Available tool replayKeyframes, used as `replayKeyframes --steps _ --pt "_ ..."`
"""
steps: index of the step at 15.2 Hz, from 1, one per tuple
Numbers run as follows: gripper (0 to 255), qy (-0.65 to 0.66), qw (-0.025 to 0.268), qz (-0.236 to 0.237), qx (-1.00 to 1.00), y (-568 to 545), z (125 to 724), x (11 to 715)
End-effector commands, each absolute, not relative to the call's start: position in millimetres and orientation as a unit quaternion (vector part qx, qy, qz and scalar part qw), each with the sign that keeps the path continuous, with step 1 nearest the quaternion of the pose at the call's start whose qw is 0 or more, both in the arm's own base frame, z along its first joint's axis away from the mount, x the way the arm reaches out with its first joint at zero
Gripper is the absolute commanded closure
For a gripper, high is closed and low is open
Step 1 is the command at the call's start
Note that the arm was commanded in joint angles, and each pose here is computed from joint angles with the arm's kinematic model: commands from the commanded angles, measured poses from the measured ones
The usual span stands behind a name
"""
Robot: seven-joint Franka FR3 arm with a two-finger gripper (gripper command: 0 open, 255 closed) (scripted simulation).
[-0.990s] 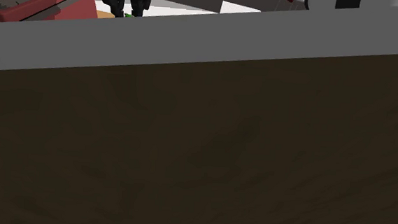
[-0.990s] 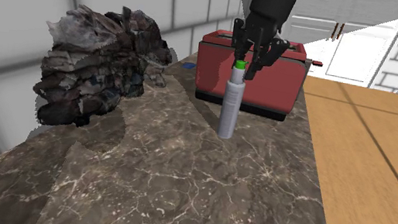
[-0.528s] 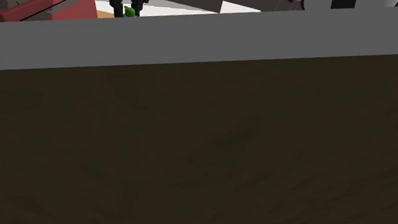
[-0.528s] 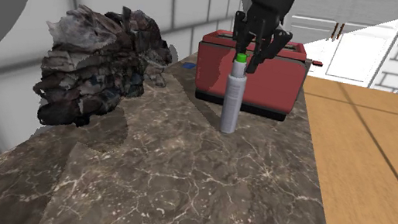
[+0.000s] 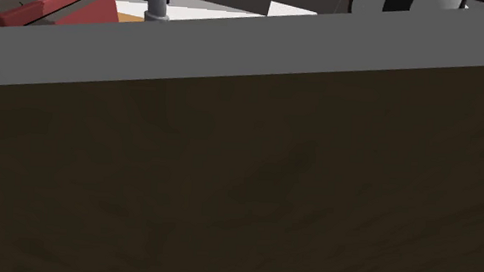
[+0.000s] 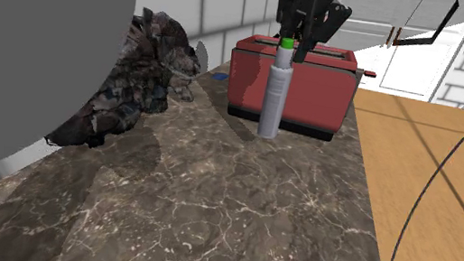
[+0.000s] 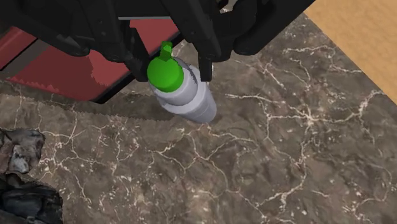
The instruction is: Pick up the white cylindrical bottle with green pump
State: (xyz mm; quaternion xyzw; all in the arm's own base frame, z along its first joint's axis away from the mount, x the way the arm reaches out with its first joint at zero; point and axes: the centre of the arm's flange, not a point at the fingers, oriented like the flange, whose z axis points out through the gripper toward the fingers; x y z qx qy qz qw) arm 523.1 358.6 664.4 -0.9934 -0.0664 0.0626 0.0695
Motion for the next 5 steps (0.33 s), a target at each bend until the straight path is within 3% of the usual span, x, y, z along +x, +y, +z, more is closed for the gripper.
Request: replayKeyframes --steps 1,5 --pt "255 -0.066 0.069 0.063 -0.993 359 675 523" --pt "255 -0.066 0.069 0.063 -0.993 359 687 523"
